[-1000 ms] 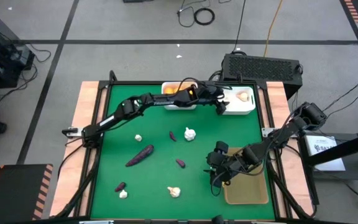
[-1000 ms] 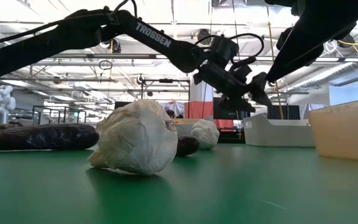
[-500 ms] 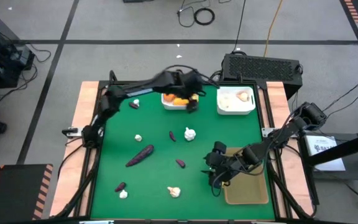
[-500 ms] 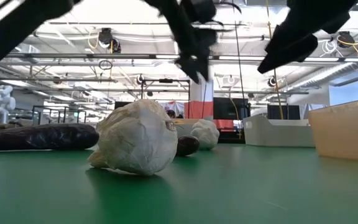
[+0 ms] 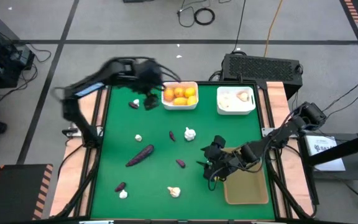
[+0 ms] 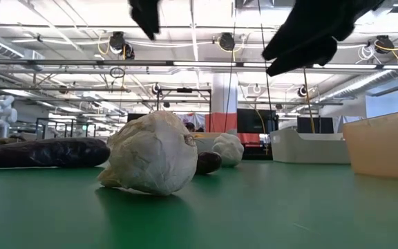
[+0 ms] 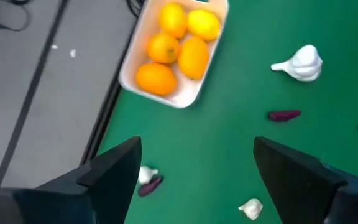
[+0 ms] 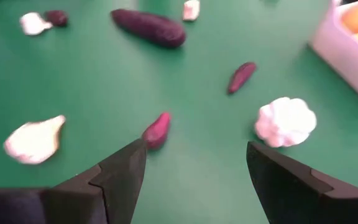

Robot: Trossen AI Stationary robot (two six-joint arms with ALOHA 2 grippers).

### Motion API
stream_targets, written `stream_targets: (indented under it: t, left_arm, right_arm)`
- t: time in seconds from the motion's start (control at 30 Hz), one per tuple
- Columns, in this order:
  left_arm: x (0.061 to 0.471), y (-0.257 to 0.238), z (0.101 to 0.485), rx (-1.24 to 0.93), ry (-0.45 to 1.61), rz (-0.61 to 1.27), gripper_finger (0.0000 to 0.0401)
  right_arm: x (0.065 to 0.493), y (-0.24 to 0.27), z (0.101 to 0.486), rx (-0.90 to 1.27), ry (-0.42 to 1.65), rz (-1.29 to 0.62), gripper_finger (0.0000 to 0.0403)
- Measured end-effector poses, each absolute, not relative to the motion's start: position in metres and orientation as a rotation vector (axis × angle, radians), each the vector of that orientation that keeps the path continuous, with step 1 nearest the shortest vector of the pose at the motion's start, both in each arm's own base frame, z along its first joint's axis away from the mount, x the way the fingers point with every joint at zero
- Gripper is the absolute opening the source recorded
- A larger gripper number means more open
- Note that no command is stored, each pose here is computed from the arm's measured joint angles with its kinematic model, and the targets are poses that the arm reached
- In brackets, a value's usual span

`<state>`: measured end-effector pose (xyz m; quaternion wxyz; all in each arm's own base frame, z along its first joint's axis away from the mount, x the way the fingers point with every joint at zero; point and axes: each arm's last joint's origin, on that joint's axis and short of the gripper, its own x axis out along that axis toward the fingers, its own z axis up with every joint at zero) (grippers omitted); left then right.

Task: Sort produce into baskets
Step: Put the garlic into the right white bin

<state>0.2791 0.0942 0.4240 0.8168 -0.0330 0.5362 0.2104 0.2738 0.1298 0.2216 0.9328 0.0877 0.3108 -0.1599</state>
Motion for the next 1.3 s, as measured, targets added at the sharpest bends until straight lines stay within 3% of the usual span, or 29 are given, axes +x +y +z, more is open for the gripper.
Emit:
stream_targets:
  t: [0.2,0.53,0.83,0.97,1.13,1.3]
  left_arm:
    - [0.223,0.074,0.421,-0.134,1.045,0.517,0.0317]
    - [0.166,0.035,0.341,-0.286,0.923,0.52,0.0317]
    - [0.17,0.0,0.253,-0.258,0.45,0.27,0.0317]
    - [0.17,-0.006,0.225,-0.242,0.293,0.311,0.0317]
    - [0.169,-0.007,0.21,-0.191,0.129,0.321,0.0317]
    - [0.169,-0.008,0.213,-0.14,0.102,0.286,0.0317]
  right_arm:
    - [0.284,0.111,0.224,0.192,0.603,-0.388,0.0267]
    - [0.301,0.054,0.223,0.204,0.639,-0.49,0.0267]
    - [0.311,0.012,0.209,0.218,0.758,-0.442,0.0267]
    - [0.315,0.004,0.2,0.151,0.808,-0.412,0.0267]
    - [0.322,-0.002,0.187,0.091,0.865,-0.279,0.0267]
    - [0.334,-0.011,0.176,0.054,0.825,-0.265,0.0267]
